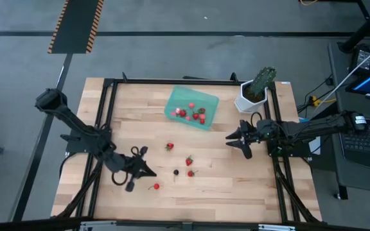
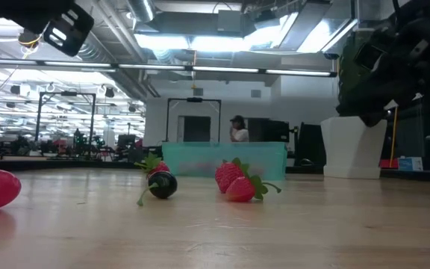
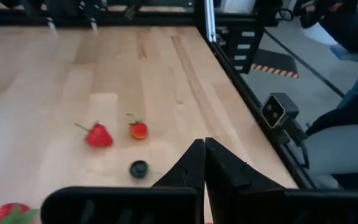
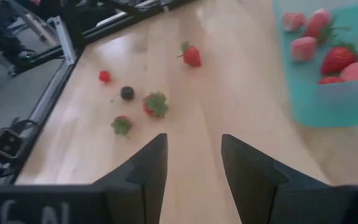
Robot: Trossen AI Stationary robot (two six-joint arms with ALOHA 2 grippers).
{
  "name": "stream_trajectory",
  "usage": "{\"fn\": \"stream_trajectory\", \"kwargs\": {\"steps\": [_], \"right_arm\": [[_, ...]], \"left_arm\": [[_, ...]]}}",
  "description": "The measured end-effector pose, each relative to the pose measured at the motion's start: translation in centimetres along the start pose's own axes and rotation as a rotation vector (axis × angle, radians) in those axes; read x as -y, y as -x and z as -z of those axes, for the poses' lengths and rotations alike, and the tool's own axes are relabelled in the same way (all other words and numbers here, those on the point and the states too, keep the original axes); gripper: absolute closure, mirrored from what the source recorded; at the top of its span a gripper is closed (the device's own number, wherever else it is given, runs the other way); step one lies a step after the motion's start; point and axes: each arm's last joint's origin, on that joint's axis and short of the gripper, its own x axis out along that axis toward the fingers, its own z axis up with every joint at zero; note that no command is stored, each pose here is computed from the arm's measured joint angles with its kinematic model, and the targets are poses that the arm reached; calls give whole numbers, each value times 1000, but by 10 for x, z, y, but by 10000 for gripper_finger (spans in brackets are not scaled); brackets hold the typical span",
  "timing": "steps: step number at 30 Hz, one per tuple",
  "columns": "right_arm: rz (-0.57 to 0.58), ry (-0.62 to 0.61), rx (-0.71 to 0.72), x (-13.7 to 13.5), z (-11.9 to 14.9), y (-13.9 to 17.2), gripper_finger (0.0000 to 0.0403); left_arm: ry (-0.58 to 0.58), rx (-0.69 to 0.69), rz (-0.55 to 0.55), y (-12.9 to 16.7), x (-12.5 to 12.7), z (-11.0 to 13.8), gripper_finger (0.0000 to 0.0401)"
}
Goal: Pick and placing Produce into tupperware
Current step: Put the red cherry into the light blue bin
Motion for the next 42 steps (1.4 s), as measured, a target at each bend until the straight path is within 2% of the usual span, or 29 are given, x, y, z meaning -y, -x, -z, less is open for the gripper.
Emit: {"fn": "stream_trajectory", "kwargs": {"steps": [13, 18, 25, 30, 33, 38, 42], "right_arm": [[-75, -26, -35, -13, 5, 0, 249], [-79, -26, -37, -13, 6, 0, 249], [-73, -25, -35, -13, 6, 0, 249], [-67, -26, -32, -13, 6, 0, 249], [-67, -25, -33, -13, 6, 0, 249], [-66, -24, -35, -13, 6, 0, 249], [-65, -23, -38, -12, 6, 0, 249]], "left_arm": [[24, -247, -57, -32, 38, -18, 397], [100, -371, -99, -37, 44, -15, 398], [198, -529, -107, -53, 43, -12, 400], [261, -707, -181, -63, 38, -6, 397], [260, -787, -212, -69, 34, -1, 400], [275, -813, -217, -76, 27, 2, 391], [237, -812, -194, -77, 26, 1, 384]]}}
